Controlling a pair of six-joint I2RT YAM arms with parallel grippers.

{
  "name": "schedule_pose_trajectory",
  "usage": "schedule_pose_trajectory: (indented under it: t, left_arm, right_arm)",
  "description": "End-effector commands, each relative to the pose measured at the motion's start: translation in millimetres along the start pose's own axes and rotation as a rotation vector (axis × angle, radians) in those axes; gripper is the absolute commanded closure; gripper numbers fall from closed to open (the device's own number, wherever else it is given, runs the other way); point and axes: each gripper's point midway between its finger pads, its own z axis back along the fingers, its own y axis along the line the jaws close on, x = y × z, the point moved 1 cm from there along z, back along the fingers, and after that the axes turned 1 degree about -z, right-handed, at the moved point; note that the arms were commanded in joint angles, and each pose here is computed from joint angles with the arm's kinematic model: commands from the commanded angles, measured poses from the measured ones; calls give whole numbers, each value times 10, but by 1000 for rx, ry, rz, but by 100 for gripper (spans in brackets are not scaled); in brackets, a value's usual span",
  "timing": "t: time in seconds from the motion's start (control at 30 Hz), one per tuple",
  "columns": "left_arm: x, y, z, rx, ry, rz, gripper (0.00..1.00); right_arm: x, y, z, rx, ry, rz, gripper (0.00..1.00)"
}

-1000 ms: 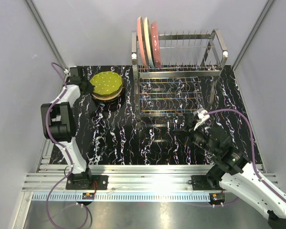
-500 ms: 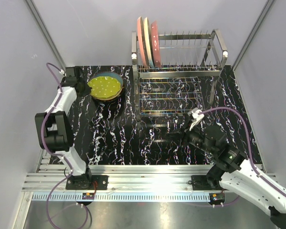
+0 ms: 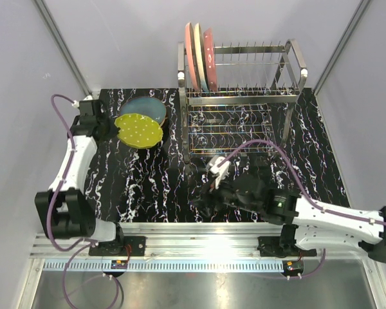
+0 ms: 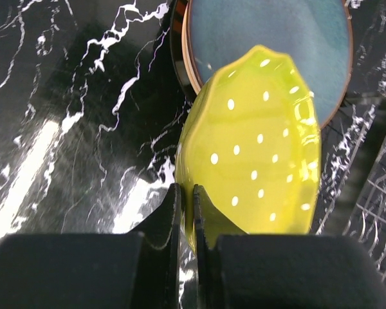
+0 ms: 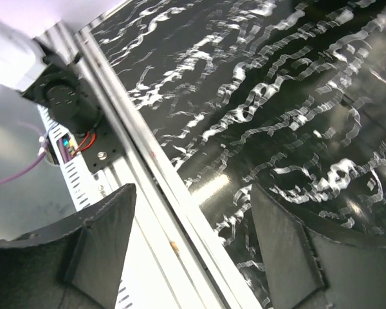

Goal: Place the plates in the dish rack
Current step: Grab a plate with the left arm, then pass the plate from the left arm to the right

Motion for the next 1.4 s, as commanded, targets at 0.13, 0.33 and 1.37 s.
schedule_pose_trajectory:
  t: [0.13,0.33,1.37]
  left_arm:
    - [169,-242,678,-177,-160,19,100]
    - [-140,-209,953,-251,-127,15,100]
    - [-1270,-104,1586,-471,45,-37,100]
  right_arm:
    - [445,539,-273,-62,-106,262,12]
    - [488,732,-516,-94,-118,356,6]
    - [22,402,-1993,-484,41,822,1]
